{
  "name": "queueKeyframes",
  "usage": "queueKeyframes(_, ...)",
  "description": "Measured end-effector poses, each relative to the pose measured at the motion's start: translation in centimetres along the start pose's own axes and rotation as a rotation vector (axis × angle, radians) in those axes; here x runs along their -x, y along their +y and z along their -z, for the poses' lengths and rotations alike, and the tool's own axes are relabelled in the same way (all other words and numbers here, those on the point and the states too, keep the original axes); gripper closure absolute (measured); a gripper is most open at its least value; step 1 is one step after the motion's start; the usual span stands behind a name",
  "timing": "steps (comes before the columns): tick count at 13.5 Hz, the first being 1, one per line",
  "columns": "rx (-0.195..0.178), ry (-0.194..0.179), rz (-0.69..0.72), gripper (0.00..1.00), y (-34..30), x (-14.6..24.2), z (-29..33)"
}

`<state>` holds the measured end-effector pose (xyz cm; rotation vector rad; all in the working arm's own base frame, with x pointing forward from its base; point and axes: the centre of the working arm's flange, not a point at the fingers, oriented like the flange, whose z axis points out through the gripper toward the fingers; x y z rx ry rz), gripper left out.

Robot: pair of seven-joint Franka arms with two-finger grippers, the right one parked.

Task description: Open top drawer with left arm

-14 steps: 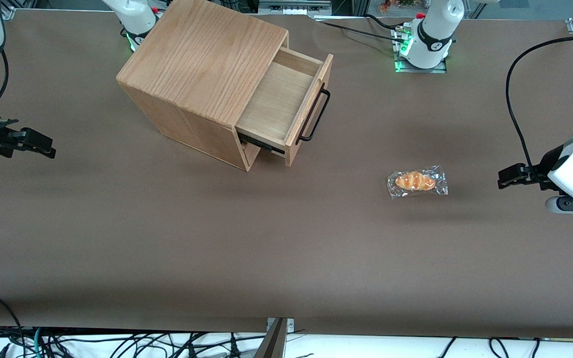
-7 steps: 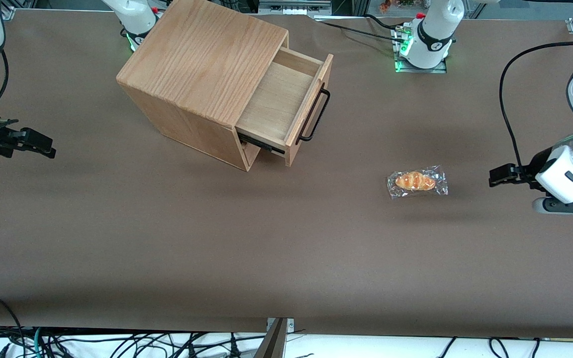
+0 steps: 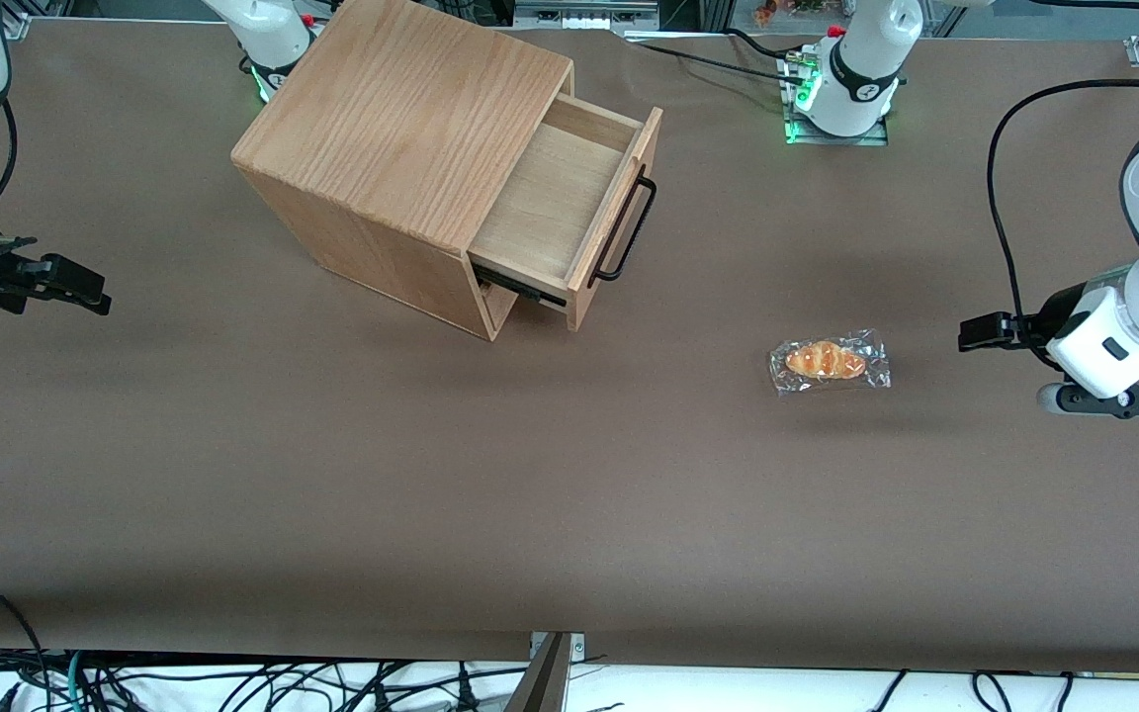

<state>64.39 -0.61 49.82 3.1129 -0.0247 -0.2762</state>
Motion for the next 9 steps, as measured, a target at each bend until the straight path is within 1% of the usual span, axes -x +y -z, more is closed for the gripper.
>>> queueKeyframes(2,0.001,-0.007,0.0,0.0,0.04,0.07,-0.05)
queueKeyframes(9,0.0,-0.001,0.002,0.0,-0.12,0.08,0.16)
